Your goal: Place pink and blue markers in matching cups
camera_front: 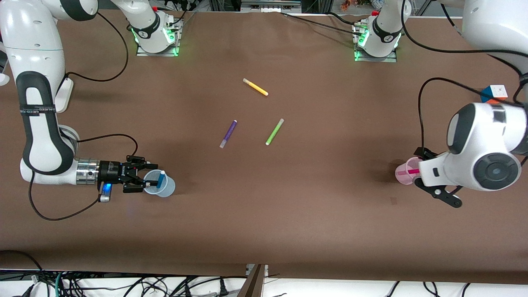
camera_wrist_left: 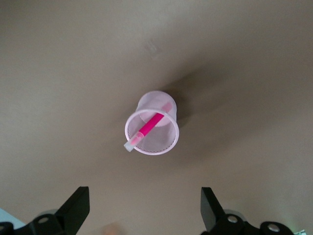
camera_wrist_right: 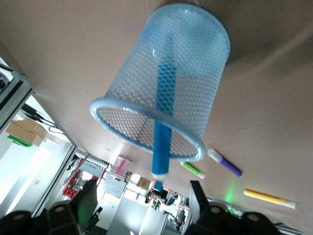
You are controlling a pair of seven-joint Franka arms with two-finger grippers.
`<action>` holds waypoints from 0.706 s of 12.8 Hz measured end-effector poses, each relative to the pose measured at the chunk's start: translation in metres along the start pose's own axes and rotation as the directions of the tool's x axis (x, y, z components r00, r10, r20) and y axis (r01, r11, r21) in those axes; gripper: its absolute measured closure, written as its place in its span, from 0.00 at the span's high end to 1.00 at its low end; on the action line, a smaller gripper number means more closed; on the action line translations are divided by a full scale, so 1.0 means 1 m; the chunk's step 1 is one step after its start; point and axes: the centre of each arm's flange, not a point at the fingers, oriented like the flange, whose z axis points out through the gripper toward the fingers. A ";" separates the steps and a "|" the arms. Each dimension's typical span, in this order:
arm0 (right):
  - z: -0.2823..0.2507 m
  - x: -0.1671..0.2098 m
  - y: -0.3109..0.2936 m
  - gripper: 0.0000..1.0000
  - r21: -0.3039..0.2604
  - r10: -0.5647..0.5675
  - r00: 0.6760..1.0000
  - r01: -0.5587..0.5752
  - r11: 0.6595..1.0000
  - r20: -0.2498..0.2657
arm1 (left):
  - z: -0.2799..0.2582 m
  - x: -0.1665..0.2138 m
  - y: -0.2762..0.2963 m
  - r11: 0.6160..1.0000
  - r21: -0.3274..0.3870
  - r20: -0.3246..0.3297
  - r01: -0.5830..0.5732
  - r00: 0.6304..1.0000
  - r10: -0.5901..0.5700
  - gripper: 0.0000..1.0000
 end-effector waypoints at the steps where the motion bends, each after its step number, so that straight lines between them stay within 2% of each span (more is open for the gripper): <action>1: -0.006 -0.007 -0.005 0.86 -0.007 -0.015 1.000 0.016 1.000 0.022 | -0.017 -0.004 -0.001 1.000 -0.011 -0.041 0.008 0.999 -0.008 1.00; 2: -0.015 -0.017 -0.012 0.88 -0.025 -0.042 0.999 0.043 0.999 0.028 | -0.032 -0.009 -0.003 1.000 -0.025 -0.080 0.017 0.997 -0.019 1.00; 3: -0.027 -0.029 -0.019 0.89 -0.069 -0.080 0.997 0.080 0.994 0.007 | -0.047 -0.018 -0.008 0.999 -0.031 -0.112 0.031 0.993 -0.035 1.00; 5: -0.050 -0.067 -0.035 0.89 -0.217 -0.183 0.980 0.162 0.963 -0.080 | -0.077 -0.039 -0.015 0.992 -0.050 -0.166 0.117 0.978 -0.124 1.00; 6: -0.060 -0.088 -0.041 0.91 -0.311 -0.245 0.961 0.195 0.930 -0.130 | -0.093 -0.050 -0.012 0.977 -0.075 -0.190 0.199 0.959 -0.210 1.00; 7: -0.070 -0.110 -0.047 0.94 -0.412 -0.320 0.931 0.226 0.882 -0.175 | -0.110 -0.061 -0.006 0.957 -0.094 -0.207 0.275 0.935 -0.289 1.00; 8: -0.077 -0.129 -0.051 0.94 -0.509 -0.403 0.893 0.256 0.822 -0.201 | -0.123 -0.072 0.001 0.941 -0.103 -0.223 0.323 0.914 -0.339 1.00; 9: -0.084 -0.147 -0.056 0.98 -0.599 -0.483 0.848 0.276 0.752 -0.216 | -0.133 -0.083 0.006 0.929 -0.099 -0.250 0.357 0.895 -0.370 1.00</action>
